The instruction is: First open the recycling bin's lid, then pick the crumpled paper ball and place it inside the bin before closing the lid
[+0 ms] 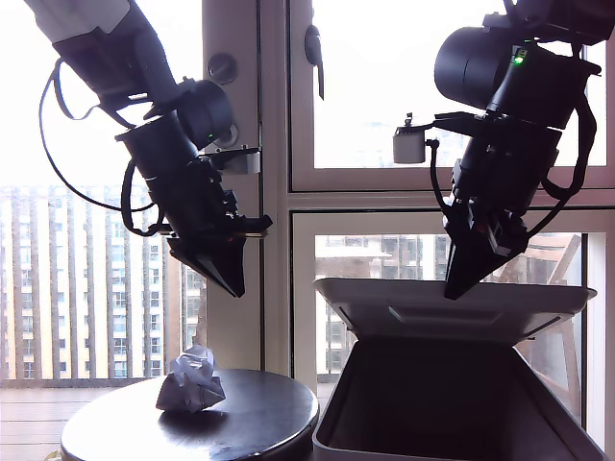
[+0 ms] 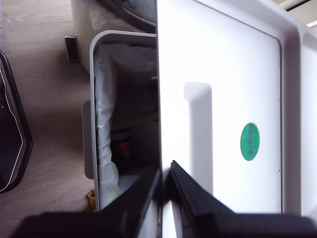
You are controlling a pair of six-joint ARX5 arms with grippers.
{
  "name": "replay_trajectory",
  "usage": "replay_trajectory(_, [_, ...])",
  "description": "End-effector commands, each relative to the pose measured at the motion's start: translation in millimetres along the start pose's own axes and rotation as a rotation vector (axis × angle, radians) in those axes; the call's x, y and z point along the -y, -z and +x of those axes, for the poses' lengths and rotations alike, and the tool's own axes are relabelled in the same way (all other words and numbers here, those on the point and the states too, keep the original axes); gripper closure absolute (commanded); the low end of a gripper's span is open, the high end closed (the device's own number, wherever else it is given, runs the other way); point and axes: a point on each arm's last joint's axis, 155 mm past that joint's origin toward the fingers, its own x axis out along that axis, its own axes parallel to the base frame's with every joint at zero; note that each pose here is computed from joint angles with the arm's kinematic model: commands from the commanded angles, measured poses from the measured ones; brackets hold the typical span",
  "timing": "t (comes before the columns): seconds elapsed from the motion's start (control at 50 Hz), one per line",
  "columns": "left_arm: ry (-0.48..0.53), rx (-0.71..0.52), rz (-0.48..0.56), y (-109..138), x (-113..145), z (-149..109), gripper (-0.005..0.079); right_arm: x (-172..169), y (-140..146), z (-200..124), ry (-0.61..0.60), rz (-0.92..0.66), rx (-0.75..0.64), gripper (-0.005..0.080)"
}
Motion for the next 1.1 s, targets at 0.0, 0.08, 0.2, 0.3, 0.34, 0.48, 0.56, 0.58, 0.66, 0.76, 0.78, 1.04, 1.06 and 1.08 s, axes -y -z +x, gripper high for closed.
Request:
replay_trajectory(0.0, [-0.008, -0.04, -0.052, 16.9, -10.4, 13.6, 0.0378, 7.3, -9.0, -2.2, 0.026, 0.0, 0.028, 0.0764])
replay_trajectory(0.08, [-0.017, -0.045, -0.126, 20.7, -21.0, 14.7, 0.0202, 8.0, -9.9, -2.3, 0.029, -0.001, 0.032, 0.0764])
replay_trajectory(0.2, [0.038, -0.052, -0.269, 28.9, -30.1, 19.5, 0.0197, 8.0, -10.0, -2.3, 0.029, -0.001, 0.032, 0.0764])
replay_trajectory(0.3, [0.063, -0.075, -0.36, 40.5, -38.3, 27.3, 0.0196, 8.4, -10.3, -2.3, 0.031, -0.001, 0.033, 0.0764])
replay_trajectory(0.34, [0.071, -0.088, -0.391, 45.8, -40.6, 30.3, 0.0194, 8.7, -10.5, -2.3, 0.032, -0.001, 0.034, 0.0764])
replay_trajectory(0.48, [0.134, -0.114, -0.56, 56.5, -42.0, 37.9, 0.0187, 9.8, -11.4, -2.4, 0.036, -0.002, 0.038, 0.0764])
replay_trajectory(0.56, [0.168, -0.122, -0.644, 59.9, -42.7, 41.6, 0.0186, 11.0, -12.3, -2.5, 0.041, -0.002, 0.042, 0.0764])
replay_trajectory(0.58, [0.169, -0.125, -0.655, 61.1, -43.4, 42.7, 0.0186, 11.2, -12.4, -2.5, 0.041, -0.002, 0.042, 0.0764])
replay_trajectory(0.66, [0.173, -0.138, -0.683, 66.5, -45.1, 46.2, 0.0186, 11.4, -12.7, -2.5, 0.042, -0.002, 0.043, 0.0764])
replay_trajectory(0.76, [0.16, -0.154, -0.689, 73.2, -47.0, 50.8, 0.0186, 10.9, -14.0, -2.6, 0.039, -0.002, 0.05, 0.0764])
replay_trajectory(0.78, [0.152, -0.159, -0.69, 75.3, -48.0, 52.5, 0.0186, 10.6, -14.4, -2.6, 0.038, -0.002, 0.052, 0.0764])
replay_trajectory(1.04, [0.125, -0.203, -0.689, 92.9, -49.0, 65.3, 0.0187, 9.8, -15.7, -2.6, 0.033, -0.001, 0.059, 0.0764])
replay_trajectory(1.06, [0.118, -0.199, -0.681, 92.2, -49.8, 65.8, 0.0187, 9.8, -15.7, -2.6, 0.033, -0.001, 0.059, 0.0764])
replay_trajectory(1.08, [0.109, -0.195, -0.666, 91.9, -51.4, 66.3, 0.0187, 9.8, -15.7, -2.6, 0.033, -0.001, 0.059, 0.0764])
